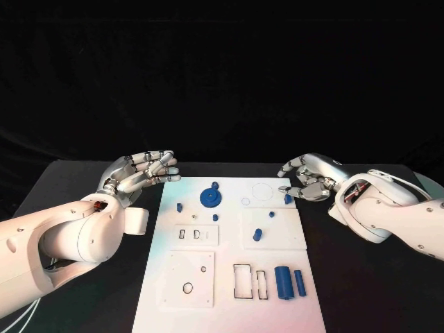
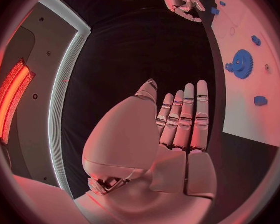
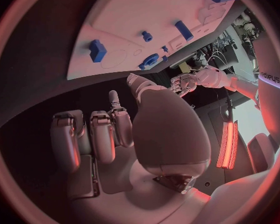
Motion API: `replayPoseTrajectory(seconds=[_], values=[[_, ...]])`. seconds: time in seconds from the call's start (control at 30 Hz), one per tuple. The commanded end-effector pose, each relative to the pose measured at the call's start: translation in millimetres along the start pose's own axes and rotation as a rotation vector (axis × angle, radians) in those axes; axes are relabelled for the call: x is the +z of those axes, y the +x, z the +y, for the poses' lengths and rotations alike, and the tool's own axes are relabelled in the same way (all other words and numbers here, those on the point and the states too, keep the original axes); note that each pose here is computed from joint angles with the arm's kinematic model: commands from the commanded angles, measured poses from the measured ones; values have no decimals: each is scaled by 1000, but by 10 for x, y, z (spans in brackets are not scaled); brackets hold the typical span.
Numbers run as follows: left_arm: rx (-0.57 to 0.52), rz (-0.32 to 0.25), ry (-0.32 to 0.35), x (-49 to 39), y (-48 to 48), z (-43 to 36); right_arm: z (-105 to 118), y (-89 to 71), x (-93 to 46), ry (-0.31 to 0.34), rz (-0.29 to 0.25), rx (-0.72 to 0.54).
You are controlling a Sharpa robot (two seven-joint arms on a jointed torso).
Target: Assemble the parts on the task board
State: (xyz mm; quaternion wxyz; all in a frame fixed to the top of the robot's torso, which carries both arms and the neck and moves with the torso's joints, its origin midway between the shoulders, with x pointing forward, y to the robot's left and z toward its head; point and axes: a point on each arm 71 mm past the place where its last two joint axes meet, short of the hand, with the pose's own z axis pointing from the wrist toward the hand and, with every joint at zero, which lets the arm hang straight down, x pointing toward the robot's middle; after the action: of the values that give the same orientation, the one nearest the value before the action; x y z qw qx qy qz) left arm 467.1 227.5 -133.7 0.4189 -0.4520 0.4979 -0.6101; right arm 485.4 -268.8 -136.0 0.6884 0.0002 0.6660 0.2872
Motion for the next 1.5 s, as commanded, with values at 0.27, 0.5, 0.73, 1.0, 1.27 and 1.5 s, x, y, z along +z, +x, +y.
replayPoseTrajectory(seconds=[0.27, 0.5, 0.73, 1.0, 1.27, 1.5], values=[[-14, 28, 10, 21, 34, -2, -219, 37, -80, -10, 62, 52], [-13, 26, 9, 24, 24, 0, -312, 90, -95, 6, 88, 46], [-12, 23, 9, 25, 11, 0, -359, 150, -114, 12, 108, 47], [-11, 22, 9, 25, 3, 0, -370, 199, -124, 13, 119, 50], [-10, 20, 8, 26, -4, 1, -376, 254, -129, 16, 127, 54], [-9, 19, 8, 27, -9, 1, -372, 288, -122, 18, 131, 56]])
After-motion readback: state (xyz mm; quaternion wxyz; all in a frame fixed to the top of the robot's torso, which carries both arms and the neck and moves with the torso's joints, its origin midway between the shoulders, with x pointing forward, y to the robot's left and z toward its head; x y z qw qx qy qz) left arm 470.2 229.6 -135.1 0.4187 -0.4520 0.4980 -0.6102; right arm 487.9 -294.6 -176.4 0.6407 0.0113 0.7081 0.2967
